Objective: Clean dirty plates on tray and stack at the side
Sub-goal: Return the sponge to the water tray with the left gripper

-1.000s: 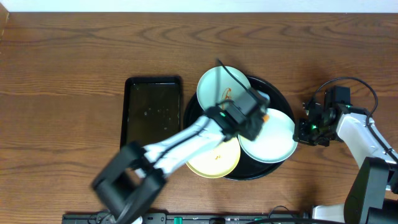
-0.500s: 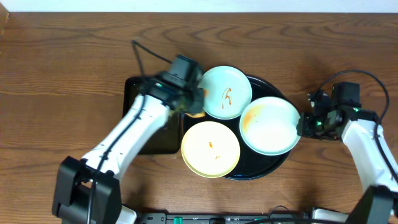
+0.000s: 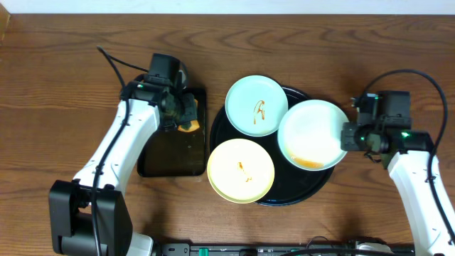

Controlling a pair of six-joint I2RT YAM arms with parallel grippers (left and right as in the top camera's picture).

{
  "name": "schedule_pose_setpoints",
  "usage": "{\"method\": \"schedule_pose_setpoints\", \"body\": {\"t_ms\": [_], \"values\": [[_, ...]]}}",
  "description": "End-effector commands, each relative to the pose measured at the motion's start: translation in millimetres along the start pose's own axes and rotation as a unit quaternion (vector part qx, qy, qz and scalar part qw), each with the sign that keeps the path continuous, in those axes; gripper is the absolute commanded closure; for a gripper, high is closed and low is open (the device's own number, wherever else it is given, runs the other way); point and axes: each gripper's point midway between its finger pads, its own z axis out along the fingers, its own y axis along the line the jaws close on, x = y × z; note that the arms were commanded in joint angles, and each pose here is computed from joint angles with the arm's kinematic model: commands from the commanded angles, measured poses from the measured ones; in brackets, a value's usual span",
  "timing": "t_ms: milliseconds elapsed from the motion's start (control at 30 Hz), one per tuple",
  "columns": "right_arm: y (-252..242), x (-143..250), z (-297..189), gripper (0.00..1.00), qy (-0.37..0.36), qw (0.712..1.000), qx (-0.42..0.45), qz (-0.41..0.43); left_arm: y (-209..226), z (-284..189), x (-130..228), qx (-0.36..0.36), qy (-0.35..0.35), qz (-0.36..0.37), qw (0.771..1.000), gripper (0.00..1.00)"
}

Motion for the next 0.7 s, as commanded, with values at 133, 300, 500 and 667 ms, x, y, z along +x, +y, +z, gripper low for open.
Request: {"method": "schedule_pose_setpoints", "body": {"t_ms": [133, 300, 500, 667], "values": [[13, 11, 13, 0.99, 0.045, 0.998, -0.010, 0.044, 2, -9, 0, 0.003, -0.004, 0.002, 1.000, 0.93], [16, 10, 28, 0.99, 0.062, 0.992, -0.069, 0.091, 4, -9, 3, 0.000, 0.003, 0.001, 1.000, 0.92], [25, 21, 33, 0.99, 0.099, 0.977, -0.143, 0.125, 4, -9, 5, -0.001, 0.006, 0.001, 1.000, 0.93], [27, 25, 32, 0.99, 0.107, 0.976, -0.149, 0.117, 4, -9, 5, -0.001, 0.006, 0.001, 1.000, 0.93]]}}
